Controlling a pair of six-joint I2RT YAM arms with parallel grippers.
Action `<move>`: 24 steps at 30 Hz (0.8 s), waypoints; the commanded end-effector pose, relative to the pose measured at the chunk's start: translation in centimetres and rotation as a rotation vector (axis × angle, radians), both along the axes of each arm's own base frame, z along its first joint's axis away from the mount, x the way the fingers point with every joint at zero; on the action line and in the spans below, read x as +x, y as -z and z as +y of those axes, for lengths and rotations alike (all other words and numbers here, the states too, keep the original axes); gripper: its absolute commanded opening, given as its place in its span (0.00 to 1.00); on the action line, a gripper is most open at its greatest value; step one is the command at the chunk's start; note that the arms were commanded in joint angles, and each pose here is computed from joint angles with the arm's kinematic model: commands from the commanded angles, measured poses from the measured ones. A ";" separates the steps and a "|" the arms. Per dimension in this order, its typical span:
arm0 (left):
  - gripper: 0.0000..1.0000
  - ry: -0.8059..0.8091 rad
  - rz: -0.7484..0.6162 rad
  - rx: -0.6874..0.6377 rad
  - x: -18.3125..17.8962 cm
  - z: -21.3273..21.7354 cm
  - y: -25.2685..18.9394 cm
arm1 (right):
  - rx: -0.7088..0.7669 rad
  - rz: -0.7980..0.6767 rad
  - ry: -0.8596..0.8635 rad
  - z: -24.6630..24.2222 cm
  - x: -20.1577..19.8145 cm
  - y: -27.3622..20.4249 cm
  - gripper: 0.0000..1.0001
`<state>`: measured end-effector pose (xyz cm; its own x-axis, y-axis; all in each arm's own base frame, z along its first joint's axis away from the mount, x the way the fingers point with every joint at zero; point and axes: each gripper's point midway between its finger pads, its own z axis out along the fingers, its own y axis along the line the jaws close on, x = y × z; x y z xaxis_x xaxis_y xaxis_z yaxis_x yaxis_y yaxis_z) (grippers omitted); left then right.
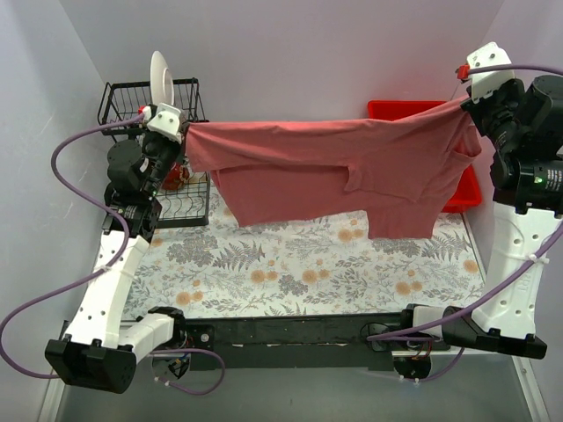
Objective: Roll the t-shirts
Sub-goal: Fold the T-shirt at the center of the board.
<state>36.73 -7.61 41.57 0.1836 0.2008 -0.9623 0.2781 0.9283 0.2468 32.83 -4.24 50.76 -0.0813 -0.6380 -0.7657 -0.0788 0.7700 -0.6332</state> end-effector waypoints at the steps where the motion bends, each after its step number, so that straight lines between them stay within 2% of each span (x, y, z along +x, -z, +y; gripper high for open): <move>1: 0.00 -0.109 -0.228 0.004 -2.6 2.6 -8.2 | -0.025 -0.189 -0.044 1.0 -2.6 -6.2 0.01; 8: 0.00 -0.195 -0.327 0.030 -5.8 4.5 -11.4 | 0.018 -0.169 -0.114 2.7 -4.8 -4.9 0.01; 15: 0.00 -0.314 -0.407 0.043 -9.6 7.3 -14.1 | 0.057 -0.081 -0.215 4.8 -7.0 -2.8 0.01; 18: 0.00 -0.385 -0.450 0.058 -10.9 8.6 -16.0 | 0.061 0.009 -0.277 6.0 -8.3 -2.2 0.01; 19: 0.00 -0.402 -0.430 0.070 -10.8 8.9 -15.7 | 0.077 0.083 -0.286 6.1 -8.1 -0.7 0.01; 22: 0.00 -0.429 -0.419 0.111 -10.5 9.3 -15.8 | 0.068 0.128 -0.318 6.6 -8.5 -0.3 0.01; 24: 0.00 -0.447 -0.382 0.133 -9.6 9.6 -15.0 | 0.088 0.204 -0.346 7.0 -8.4 1.9 0.01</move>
